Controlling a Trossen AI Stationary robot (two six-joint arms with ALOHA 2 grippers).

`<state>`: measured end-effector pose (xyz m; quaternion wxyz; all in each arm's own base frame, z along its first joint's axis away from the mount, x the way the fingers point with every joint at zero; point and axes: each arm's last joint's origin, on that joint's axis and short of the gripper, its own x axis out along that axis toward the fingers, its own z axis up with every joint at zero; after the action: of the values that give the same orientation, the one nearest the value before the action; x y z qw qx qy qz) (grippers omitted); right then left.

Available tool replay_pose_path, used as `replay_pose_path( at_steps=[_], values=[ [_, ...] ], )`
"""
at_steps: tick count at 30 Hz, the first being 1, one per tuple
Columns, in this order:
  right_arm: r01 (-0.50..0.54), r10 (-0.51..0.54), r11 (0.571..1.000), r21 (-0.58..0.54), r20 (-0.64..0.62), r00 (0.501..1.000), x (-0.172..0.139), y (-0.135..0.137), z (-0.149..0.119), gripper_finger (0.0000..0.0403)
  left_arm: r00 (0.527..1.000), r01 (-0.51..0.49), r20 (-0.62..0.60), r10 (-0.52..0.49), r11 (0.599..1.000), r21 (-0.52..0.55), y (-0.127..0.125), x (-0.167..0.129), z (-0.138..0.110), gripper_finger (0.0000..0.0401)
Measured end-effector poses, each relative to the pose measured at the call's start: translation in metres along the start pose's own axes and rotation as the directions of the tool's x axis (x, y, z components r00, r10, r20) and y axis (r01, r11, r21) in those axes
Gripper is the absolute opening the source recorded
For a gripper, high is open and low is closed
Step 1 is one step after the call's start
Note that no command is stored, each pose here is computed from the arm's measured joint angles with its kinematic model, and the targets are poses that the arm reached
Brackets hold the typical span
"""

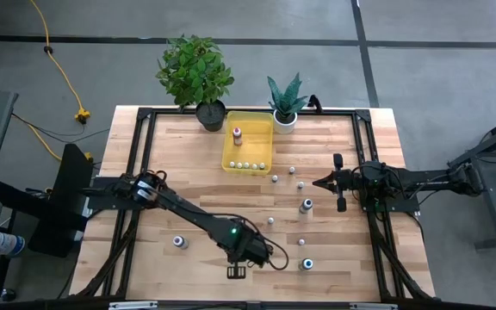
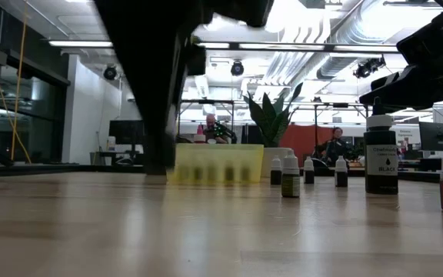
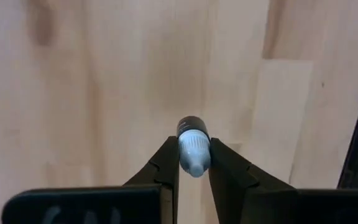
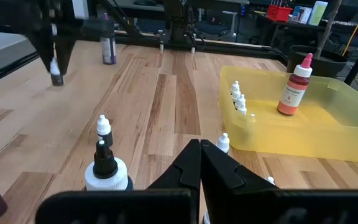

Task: Pick & Place food coloring
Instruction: Put the small black food coloring bottle into the yellow bin

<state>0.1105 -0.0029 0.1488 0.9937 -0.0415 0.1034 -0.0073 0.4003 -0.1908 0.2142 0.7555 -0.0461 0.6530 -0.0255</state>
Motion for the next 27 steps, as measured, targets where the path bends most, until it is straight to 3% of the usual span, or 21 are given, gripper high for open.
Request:
replay_pose_path(
  at_steps=[5, 10, 19, 27],
  values=[
    [0.000, 0.000, 1.000, 0.000, 0.000, 1.000, 0.000, 0.000, 0.000, 0.0000, 0.997, -0.081, 0.004, 0.081, 0.996, -0.045, 0.019, -0.034, 0.011, 0.0050],
    [0.000, 0.000, 1.000, 0.000, 0.000, 1.000, 0.000, 0.000, 0.000, 0.0000, 0.992, -0.124, 0.001, 0.125, 0.983, -0.132, 0.056, -0.058, 0.025, 0.0049],
    [0.000, 0.000, 1.000, 0.000, 0.000, 1.000, 0.000, 0.000, 0.000, 0.0000, 0.992, -0.117, 0.009, 0.128, 0.931, -0.345, 0.156, -0.081, 0.044, 0.0049],
    [0.000, 0.000, 1.000, 0.000, 0.000, 1.000, 0.000, 0.000, 0.000, 0.0000, 0.987, -0.117, 0.029, 0.157, 0.837, -0.535, 0.245, -0.094, 0.044, 0.0049]
  ],
)
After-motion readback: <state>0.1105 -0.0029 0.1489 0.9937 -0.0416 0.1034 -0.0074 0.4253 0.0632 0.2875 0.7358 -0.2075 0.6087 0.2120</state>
